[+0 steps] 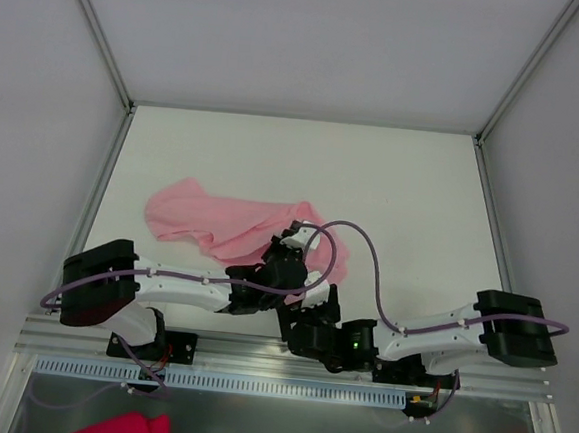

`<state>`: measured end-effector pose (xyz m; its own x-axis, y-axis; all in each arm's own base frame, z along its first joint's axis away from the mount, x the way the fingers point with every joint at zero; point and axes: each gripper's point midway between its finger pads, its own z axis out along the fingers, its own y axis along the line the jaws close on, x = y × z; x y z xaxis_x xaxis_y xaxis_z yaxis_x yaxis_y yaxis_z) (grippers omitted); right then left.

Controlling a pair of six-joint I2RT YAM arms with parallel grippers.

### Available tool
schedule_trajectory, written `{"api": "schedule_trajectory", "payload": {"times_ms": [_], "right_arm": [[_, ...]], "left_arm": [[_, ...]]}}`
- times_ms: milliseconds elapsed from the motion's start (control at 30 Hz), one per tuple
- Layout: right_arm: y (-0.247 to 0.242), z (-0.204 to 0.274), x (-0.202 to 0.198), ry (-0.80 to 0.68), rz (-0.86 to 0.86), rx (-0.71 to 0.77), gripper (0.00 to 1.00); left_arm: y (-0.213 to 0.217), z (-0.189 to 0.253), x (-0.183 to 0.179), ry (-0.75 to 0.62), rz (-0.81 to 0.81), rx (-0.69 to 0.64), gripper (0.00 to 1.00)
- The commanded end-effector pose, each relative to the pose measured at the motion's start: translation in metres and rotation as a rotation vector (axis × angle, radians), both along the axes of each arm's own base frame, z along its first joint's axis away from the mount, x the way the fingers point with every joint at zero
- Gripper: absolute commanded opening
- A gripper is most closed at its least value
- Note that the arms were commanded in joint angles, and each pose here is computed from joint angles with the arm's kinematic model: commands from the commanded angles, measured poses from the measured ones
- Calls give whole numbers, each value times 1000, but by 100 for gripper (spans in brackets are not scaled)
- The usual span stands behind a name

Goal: Fold and stack the t-shirts
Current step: Flatten out the tshirt

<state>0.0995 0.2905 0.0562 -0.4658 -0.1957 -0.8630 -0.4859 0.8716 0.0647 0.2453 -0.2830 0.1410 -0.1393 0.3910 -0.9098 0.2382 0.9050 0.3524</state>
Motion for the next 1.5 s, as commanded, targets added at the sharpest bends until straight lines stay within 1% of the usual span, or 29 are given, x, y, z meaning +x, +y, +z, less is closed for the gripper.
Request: {"api": "schedule_trajectory", "payload": {"times_ms": [0,33,167,200,267,433,533,667,900,1067,1400,1467], "right_arm": [[-21,22,10,-70,-54,-4,95],[-26,28,10,-66,-63,22,95],[-43,36,12,-89,-83,35,95],[-49,37,12,-100,-83,13,95],[-52,39,12,-106,-101,15,95],[-59,28,6,-92,-99,-7,95],[-62,16,2,-58,-112,0,95],[-56,3,-2,-37,-100,2,95],[-42,-28,-6,-38,-93,-67,94],[-32,-30,-7,-45,-90,-88,93],[-29,-20,0,-48,-93,-44,92],[-27,-24,2,-32,-99,-28,90]], "left_arm": [[-4,22,7,-30,11,-133,0],[-1,22,11,-27,21,-143,0],[9,18,18,-20,48,-139,0],[12,18,20,-24,60,-137,0],[19,22,23,-31,76,-143,0],[35,31,25,-51,106,-164,0],[45,42,26,-68,127,-197,0],[56,46,28,-74,146,-225,0],[59,48,27,-75,148,-244,0],[59,48,27,-76,149,-232,0],[61,48,27,-75,146,-231,0],[61,48,26,-75,144,-231,0]]}}
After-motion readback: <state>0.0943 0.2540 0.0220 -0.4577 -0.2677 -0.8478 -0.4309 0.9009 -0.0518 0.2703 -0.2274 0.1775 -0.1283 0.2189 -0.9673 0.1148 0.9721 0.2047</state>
